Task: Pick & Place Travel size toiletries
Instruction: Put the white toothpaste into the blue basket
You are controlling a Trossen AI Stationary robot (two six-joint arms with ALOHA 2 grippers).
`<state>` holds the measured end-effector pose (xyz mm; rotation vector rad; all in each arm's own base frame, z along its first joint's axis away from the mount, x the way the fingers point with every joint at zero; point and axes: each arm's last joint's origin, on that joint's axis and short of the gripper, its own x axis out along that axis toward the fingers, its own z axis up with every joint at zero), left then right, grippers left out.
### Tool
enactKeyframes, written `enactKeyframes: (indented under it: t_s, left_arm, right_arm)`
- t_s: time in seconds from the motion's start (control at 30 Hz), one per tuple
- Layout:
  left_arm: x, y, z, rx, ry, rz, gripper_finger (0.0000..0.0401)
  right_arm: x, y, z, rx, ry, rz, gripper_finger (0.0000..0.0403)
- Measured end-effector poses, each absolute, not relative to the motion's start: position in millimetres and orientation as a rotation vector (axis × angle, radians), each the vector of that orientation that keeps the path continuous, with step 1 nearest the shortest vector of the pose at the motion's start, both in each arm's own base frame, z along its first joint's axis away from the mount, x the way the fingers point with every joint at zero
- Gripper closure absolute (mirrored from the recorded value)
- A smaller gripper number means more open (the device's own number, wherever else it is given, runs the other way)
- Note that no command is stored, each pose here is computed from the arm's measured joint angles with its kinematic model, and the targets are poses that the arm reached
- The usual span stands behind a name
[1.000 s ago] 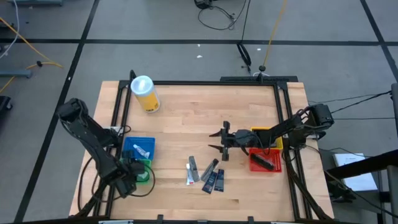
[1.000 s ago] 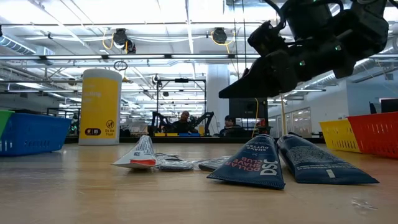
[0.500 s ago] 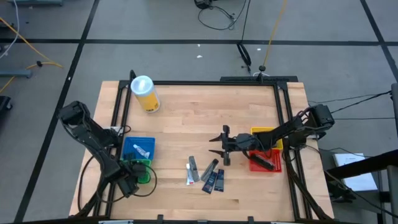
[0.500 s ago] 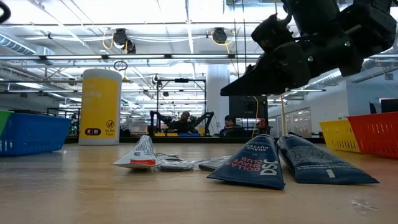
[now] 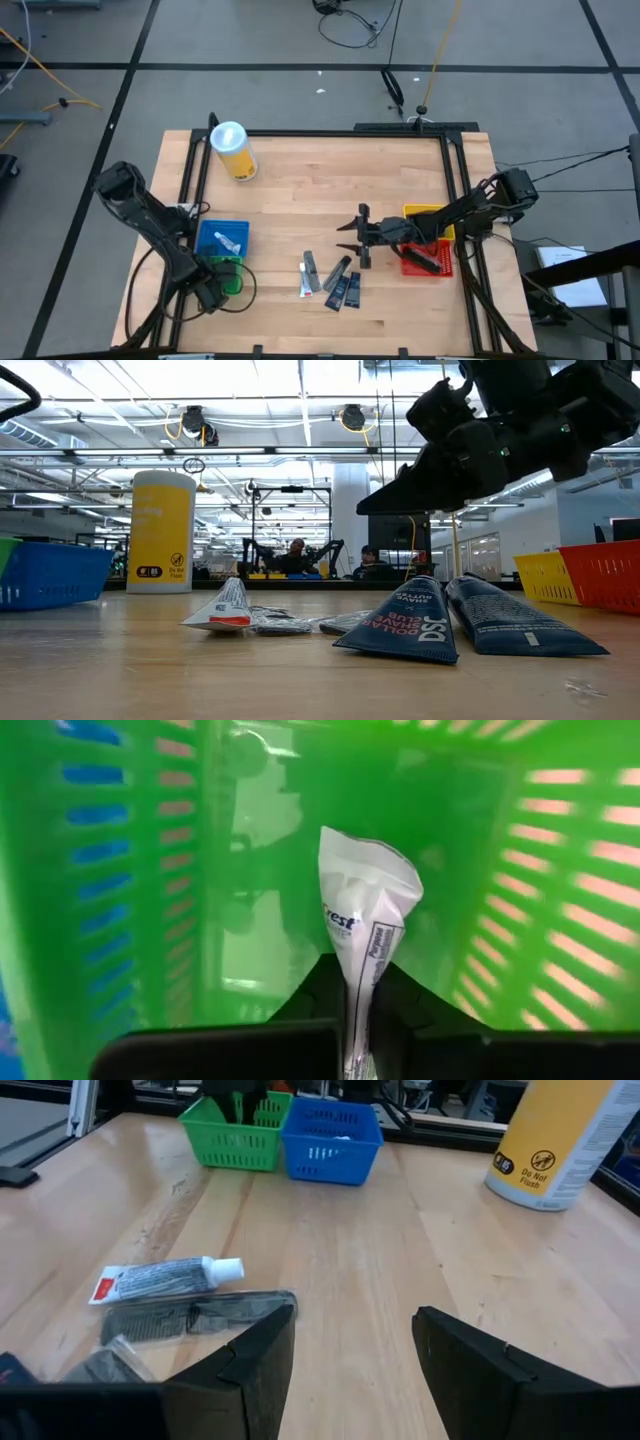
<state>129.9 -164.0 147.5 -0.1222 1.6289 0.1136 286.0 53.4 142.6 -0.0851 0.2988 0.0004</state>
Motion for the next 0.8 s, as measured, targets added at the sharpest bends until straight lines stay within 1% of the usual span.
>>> enactKeyframes:
  t_s: [0.1,0.23,0.33,0.4,0.5,0.6,0.8]
  left_arm:
    - [134.9,-163.1,166.4,-0.143,1.636,0.126,0.0385]
    - [147.0,-157.5,204.9,-0.156,1.606,0.143,0.0382]
    - [156.6,-146.6,232.9,-0.111,1.54,0.156,0.0394]
    - [161.1,-134.4,240.5,-0.054,1.501,0.202,0.0395]
    - [163.9,-109.5,236.6,0.06,1.559,0.271,0.0389]
    - [167.4,-87.0,222.0,0.125,1.628,0.29,0.0387]
    - [169.2,-58.3,187.5,0.17,1.704,0.186,0.0387]
  right_arm:
    - [285.8,53.3,142.1,-0.086,0.304,0.0,0.0206]
    - [285.6,53.3,141.3,-0.088,0.312,0.001,0.0206]
    - [285.3,53.2,140.5,-0.091,0.321,0.001,0.0206]
    - [285.2,53.2,140.3,-0.091,0.323,0.001,0.0206]
    - [285.0,53.2,139.6,-0.08,0.33,0.0,0.0206]
    - [282.8,54.2,137.6,-0.075,0.336,0.005,0.0206]
    - [278.8,57.6,133.9,-0.061,0.351,0.015,0.0206]
